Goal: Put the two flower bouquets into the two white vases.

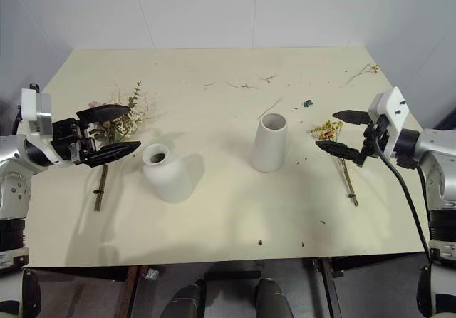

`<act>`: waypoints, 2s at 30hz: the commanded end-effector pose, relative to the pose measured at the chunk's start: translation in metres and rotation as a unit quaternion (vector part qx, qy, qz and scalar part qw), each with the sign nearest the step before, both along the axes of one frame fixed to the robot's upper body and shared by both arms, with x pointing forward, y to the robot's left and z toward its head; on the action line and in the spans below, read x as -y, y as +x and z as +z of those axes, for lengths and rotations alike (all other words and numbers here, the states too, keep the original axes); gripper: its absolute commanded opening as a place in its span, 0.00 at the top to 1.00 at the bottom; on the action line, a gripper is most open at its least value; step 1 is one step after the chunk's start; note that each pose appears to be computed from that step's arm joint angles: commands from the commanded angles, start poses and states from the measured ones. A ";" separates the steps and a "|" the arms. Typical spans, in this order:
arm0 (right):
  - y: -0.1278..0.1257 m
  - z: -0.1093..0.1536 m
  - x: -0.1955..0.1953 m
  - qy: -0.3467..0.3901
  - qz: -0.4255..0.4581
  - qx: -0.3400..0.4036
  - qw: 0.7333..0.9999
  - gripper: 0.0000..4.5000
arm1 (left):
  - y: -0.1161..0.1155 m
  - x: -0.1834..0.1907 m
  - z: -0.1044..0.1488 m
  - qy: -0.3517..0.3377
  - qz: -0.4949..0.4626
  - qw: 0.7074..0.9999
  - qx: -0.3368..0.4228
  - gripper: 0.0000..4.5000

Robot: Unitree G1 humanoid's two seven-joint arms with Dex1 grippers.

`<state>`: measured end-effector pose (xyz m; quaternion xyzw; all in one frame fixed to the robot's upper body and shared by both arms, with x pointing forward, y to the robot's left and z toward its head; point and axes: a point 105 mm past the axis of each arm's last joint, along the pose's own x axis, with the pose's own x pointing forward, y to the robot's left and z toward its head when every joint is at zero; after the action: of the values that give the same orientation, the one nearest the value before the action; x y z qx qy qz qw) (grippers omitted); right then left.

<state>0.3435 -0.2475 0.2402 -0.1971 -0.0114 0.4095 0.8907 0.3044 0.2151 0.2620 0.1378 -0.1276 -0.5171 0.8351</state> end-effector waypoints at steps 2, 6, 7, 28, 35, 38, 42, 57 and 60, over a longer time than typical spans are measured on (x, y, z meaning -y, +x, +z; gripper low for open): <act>0.003 0.011 0.015 0.011 -0.027 0.015 0.999 0.00 | -0.011 0.008 0.020 0.003 -0.019 0.999 0.044 0.00; 0.005 -0.006 0.033 -0.030 -0.055 -0.036 0.997 0.00 | -0.018 0.022 0.027 0.004 -0.048 0.998 0.043 0.00; 0.006 -0.009 0.038 -0.045 -0.065 -0.050 0.996 0.00 | -0.020 0.024 0.027 0.011 -0.056 0.998 0.040 0.00; 0.047 -0.089 0.068 -0.053 -0.313 -0.351 0.881 0.00 | -0.047 0.017 0.024 0.005 -0.022 0.999 0.038 0.00; 0.050 -0.089 0.063 -0.053 -0.308 -0.354 0.881 0.43 | -0.050 0.018 0.027 0.007 -0.021 0.999 0.042 0.00; 0.051 -0.087 0.064 -0.051 -0.309 -0.349 0.883 0.66 | -0.047 0.018 0.028 0.008 -0.025 0.999 0.044 0.00; 0.054 -0.074 0.074 -0.026 -0.324 -0.313 0.893 0.97 | -0.041 0.022 0.028 0.006 -0.035 0.998 0.047 0.00; 0.012 0.151 0.005 0.310 -0.126 0.253 0.908 0.99 | -0.007 0.032 0.024 -0.044 -0.058 0.996 0.046 0.00; -0.005 0.158 -0.037 0.363 -0.029 0.225 0.904 0.99 | 0.001 0.036 0.024 -0.050 -0.061 0.996 0.048 0.00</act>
<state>0.3565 -0.2235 0.3818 0.0323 -0.3264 0.2621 0.9076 0.3062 0.1807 0.2764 0.0952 -0.1821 -0.5540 0.8067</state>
